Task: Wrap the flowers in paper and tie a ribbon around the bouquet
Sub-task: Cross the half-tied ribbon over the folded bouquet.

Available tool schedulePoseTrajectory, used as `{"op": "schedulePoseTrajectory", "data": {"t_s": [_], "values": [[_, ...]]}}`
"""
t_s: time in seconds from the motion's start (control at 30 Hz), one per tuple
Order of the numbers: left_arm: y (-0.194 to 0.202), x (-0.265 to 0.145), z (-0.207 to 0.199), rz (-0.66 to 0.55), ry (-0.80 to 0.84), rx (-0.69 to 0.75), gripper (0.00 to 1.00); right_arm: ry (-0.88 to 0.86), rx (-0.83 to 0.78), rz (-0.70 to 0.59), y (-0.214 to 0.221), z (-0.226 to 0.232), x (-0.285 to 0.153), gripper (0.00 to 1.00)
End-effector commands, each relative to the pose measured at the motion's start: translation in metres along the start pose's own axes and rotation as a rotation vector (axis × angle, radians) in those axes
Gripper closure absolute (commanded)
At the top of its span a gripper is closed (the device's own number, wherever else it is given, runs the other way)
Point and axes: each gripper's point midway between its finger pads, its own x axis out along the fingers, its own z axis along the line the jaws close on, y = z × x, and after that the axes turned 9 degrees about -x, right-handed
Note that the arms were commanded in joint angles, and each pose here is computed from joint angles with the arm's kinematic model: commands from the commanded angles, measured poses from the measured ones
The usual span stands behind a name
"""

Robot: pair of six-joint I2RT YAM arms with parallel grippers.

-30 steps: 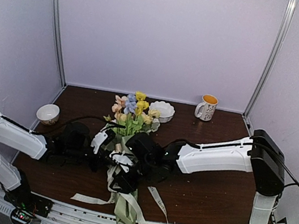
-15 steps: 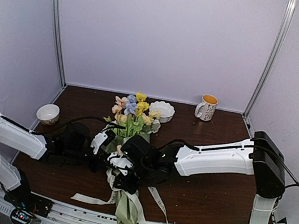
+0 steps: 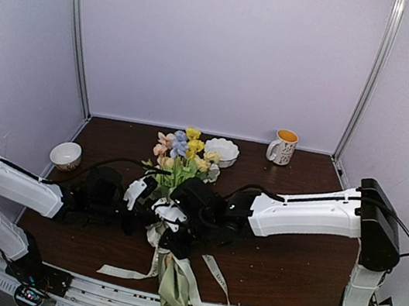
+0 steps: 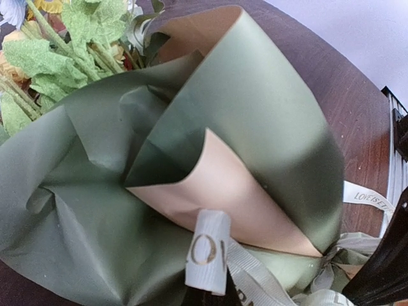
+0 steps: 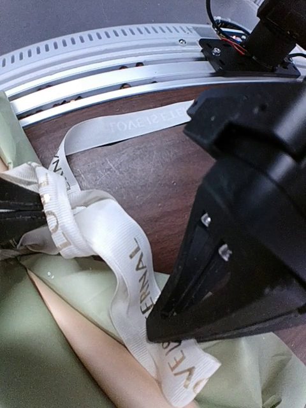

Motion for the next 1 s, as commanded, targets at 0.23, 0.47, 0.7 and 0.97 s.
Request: {"op": "schedulePoseTrajectory", "data": {"t_s": [0.23,0.47,0.7,0.97], "values": [[-0.009,-0.004,-0.002,-0.043,0.009,0.014,1.0,0.044,0.108,-0.068,-0.02,-0.022,-0.023,0.92],[-0.009,-0.004,-0.002,-0.043,0.007,0.017,1.0,0.063,0.109,-0.034,-0.013,-0.027,-0.025,0.86],[-0.009,-0.004,-0.002,-0.042,0.006,0.015,1.0,0.09,0.111,0.002,-0.007,-0.033,-0.03,0.86],[-0.01,-0.005,-0.002,-0.042,0.004,0.016,1.0,0.098,0.11,0.02,-0.004,-0.033,-0.037,0.88]]}}
